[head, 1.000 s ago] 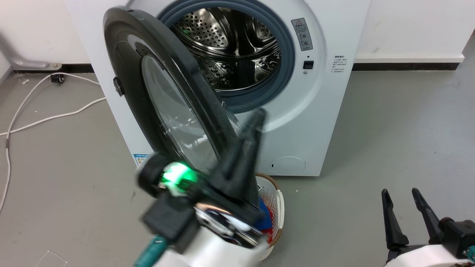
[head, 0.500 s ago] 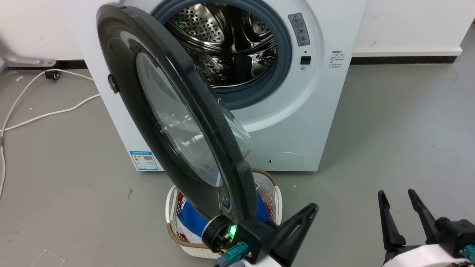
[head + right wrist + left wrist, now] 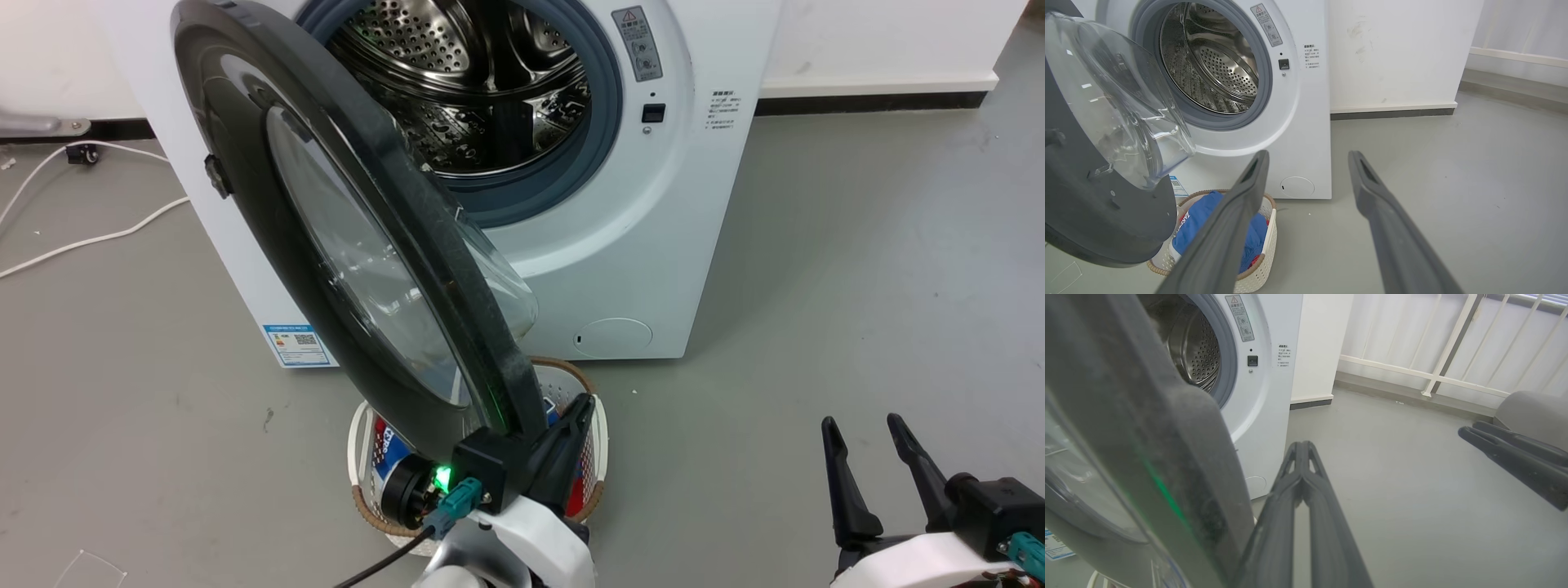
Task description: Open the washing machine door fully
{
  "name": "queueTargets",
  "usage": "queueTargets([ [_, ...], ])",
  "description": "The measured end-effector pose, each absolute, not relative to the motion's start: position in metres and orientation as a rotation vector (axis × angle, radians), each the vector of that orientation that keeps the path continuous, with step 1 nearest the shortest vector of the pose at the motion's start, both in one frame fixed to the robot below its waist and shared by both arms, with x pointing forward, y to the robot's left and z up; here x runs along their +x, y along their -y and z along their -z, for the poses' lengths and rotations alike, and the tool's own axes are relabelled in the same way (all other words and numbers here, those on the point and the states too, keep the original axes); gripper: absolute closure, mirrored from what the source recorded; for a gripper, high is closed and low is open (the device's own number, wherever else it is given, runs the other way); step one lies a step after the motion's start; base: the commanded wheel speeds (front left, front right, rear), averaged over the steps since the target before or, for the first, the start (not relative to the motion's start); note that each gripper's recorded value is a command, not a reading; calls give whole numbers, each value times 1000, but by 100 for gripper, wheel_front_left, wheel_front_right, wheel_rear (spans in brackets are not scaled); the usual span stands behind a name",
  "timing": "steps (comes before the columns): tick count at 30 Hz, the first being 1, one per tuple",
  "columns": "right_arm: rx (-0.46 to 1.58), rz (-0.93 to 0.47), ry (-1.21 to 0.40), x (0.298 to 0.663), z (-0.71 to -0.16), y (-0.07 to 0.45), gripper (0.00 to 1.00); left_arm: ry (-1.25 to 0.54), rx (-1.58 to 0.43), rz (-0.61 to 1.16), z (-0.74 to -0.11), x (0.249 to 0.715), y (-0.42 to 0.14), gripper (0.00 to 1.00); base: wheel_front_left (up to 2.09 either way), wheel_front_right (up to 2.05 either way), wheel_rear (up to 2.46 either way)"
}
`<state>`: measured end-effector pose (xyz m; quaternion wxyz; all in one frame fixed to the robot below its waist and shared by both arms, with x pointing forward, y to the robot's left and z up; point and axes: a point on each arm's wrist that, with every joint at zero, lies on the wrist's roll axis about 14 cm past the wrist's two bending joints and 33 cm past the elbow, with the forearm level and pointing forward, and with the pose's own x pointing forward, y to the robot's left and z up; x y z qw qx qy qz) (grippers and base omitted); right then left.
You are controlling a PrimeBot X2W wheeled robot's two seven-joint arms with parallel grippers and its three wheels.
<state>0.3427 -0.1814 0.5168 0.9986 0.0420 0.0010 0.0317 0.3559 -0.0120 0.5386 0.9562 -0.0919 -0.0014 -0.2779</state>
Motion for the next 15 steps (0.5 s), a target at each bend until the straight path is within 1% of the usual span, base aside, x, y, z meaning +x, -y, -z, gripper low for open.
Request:
queueTargets([
  [9, 92, -60, -10, 348, -514, 182, 0, -9, -210, 515, -526, 373, 6, 100, 0, 0, 0],
  [15, 93, -63, -14, 349, -513, 182, 0, 6, -224, 479, -526, 371, -3, 100, 0, 0, 0],
])
